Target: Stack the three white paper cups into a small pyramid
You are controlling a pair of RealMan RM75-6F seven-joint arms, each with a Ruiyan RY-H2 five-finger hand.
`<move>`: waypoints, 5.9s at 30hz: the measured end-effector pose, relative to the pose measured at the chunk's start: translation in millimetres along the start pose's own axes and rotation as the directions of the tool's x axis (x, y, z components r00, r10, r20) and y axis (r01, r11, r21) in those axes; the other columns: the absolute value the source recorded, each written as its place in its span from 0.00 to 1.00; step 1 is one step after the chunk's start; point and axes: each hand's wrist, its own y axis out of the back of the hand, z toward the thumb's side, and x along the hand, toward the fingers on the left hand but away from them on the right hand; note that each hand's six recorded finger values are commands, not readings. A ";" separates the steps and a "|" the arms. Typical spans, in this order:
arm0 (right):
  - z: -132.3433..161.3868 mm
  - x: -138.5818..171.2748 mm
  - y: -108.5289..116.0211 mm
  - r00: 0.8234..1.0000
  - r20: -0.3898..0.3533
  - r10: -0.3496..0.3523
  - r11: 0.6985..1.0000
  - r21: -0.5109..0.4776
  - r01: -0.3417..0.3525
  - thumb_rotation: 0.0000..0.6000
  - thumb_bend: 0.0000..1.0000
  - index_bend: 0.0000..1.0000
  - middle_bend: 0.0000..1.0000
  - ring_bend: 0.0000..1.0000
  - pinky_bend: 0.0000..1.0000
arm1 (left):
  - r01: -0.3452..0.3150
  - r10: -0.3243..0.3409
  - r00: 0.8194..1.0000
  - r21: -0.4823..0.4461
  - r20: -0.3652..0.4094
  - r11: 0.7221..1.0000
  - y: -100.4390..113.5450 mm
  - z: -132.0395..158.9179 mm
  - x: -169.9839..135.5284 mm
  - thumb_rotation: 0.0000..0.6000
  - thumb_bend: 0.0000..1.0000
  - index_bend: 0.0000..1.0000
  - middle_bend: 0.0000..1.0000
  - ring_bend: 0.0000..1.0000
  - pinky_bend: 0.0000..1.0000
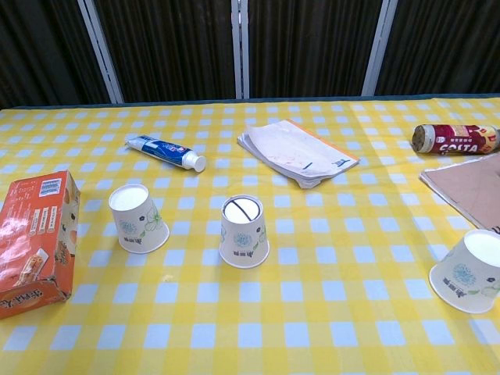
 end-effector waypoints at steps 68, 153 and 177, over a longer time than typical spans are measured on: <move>-42.5 -18.2 -7.6 0.993 0.100 0.063 0.994 -0.094 -0.054 1.00 0.16 0.29 0.05 0.00 0.28 | 0.258 -0.361 0.858 0.300 0.367 0.918 -70.1 243.3 107.8 1.00 0.33 0.33 0.00 0.00 0.00; 98.9 -17.1 -35.3 0.925 -0.224 0.308 0.947 -0.021 -0.320 1.00 0.18 0.28 0.00 0.00 0.09 | -0.044 0.038 0.975 0.019 0.220 0.999 22.3 69.4 -7.1 1.00 0.25 0.00 0.00 0.00 0.00; 130.9 -11.8 -67.2 0.855 -0.222 0.469 0.881 0.054 -0.470 1.00 0.17 0.24 0.00 0.00 0.08 | -0.026 0.020 0.971 0.021 0.238 0.999 22.6 71.4 -8.7 1.00 0.25 0.00 0.00 0.00 0.00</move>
